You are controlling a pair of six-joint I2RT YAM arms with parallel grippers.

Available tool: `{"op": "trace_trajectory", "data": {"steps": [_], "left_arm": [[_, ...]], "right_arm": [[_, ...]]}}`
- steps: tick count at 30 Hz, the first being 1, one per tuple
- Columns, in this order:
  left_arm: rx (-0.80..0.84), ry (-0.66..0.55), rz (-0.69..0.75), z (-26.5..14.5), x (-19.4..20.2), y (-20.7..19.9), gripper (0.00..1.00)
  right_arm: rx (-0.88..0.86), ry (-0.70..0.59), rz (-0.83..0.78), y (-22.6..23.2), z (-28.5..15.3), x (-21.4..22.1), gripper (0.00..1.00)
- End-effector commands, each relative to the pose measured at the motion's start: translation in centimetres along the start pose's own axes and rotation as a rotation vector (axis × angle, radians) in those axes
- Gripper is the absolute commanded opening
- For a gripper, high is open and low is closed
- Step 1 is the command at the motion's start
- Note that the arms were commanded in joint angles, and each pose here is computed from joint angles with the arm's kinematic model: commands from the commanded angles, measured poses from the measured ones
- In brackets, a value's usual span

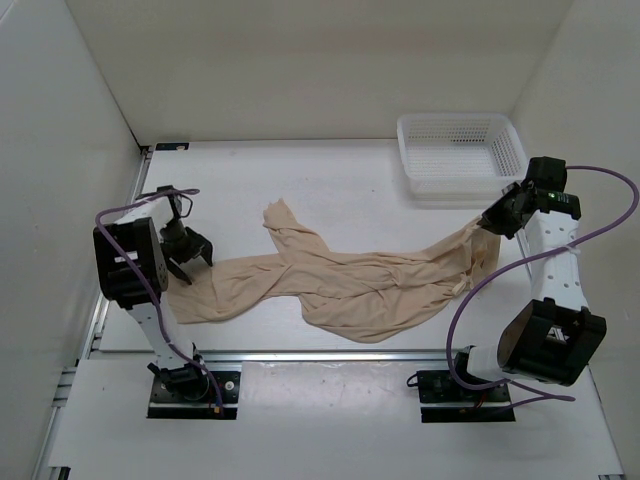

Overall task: Fold and stack the trousers
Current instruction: Flatten the trousers out

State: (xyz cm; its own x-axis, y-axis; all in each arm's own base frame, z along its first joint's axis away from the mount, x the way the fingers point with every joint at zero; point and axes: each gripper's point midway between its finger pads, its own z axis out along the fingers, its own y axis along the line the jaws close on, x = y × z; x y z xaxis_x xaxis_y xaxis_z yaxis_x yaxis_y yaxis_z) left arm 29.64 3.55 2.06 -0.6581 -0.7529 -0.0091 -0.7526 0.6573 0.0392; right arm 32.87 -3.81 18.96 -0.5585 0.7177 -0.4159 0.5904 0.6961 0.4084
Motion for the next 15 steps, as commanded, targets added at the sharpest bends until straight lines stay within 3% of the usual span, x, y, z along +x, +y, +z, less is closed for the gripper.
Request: {"op": "trace_trajectory", "data": {"steps": [1, 5, 9, 10, 13, 15], "left_arm": [[0.008, 0.014, 0.016, 1.2, 0.3, -0.4, 0.8], [0.006, 0.017, 0.016, 1.9, 0.1, -0.5, 0.7], [0.019, 0.015, 0.025, 1.7, -0.1, -0.8, 0.16], [0.028, 0.023, 0.025, 1.3, 0.0, -1.1, 0.1], [0.048, -0.064, 0.022, -2.3, -1.6, -1.3, 0.1], [0.092, -0.166, 0.015, -7.1, -3.0, -1.6, 0.1]], "right_arm": [[0.002, -0.024, -0.019, -0.1, 0.0, -0.6, 0.0], [0.002, -0.024, -0.019, 0.0, 0.1, -0.8, 0.0], [0.007, -0.017, -0.018, 0.0, 0.2, -0.8, 0.0], [0.009, -0.029, -0.019, 0.1, 0.0, -1.2, 0.0], [0.027, -0.045, -0.019, 0.0, -0.5, -1.6, 0.0], [0.028, -0.065, -0.02, 0.3, -1.1, -2.3, 0.0]]}}
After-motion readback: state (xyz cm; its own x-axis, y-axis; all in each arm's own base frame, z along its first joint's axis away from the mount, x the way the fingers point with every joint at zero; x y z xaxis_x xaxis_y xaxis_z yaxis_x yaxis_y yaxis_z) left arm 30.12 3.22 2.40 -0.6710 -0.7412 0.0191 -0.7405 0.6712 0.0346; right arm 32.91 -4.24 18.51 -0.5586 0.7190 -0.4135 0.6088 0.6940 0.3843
